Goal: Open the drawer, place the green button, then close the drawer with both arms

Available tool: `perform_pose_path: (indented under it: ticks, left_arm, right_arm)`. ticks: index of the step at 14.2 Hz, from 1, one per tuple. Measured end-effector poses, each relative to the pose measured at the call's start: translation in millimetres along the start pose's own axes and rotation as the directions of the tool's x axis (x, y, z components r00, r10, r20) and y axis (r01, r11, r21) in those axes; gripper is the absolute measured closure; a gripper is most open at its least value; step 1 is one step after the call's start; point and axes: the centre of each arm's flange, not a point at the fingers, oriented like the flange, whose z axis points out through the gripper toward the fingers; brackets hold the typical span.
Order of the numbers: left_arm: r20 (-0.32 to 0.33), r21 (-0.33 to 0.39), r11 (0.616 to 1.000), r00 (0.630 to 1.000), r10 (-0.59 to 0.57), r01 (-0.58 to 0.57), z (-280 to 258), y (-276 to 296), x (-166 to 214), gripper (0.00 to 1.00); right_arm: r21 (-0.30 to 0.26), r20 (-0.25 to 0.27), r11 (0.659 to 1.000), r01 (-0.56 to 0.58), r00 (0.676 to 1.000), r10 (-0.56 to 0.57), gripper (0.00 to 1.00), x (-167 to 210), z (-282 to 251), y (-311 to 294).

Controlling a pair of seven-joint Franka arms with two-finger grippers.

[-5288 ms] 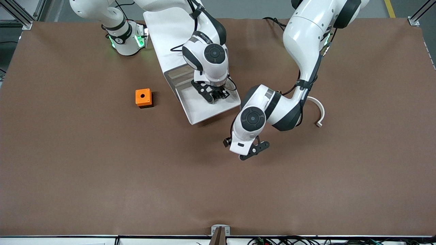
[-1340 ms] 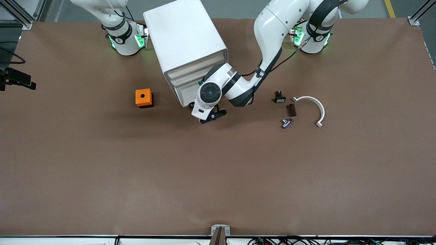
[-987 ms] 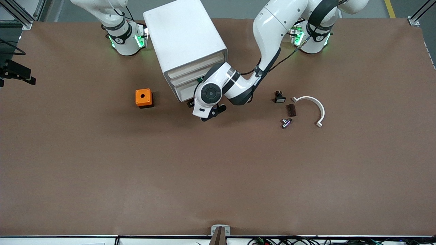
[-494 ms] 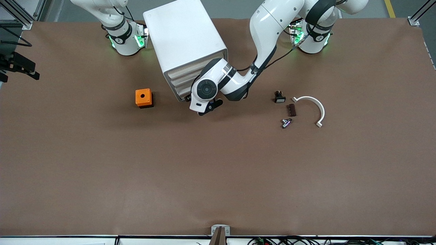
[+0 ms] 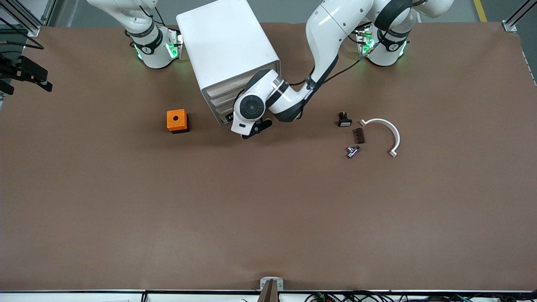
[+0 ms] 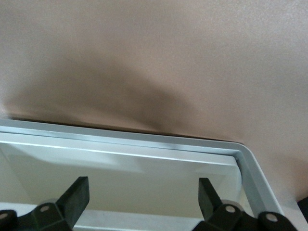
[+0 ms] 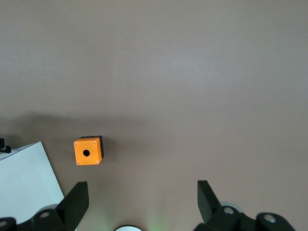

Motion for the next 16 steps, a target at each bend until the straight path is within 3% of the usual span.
perform_pose_path:
  ticks: [9,16]
  left_arm:
    - [-0.01,-0.022,1.0,1.0,-0.021,0.021,-15.3,-0.3,18.1,0.0]
    - [-0.087,-0.127,0.99,0.995,0.049,-0.059,-112.4,-12.4,77.5,0.0]
  right_arm:
    - [-0.001,-0.007,1.0,-0.024,1.0,0.024,0.0,-1.5,-5.6,-0.4]
    - [0.003,-0.023,0.999,-0.042,0.999,0.042,0.0,-5.8,-23.5,4.3]
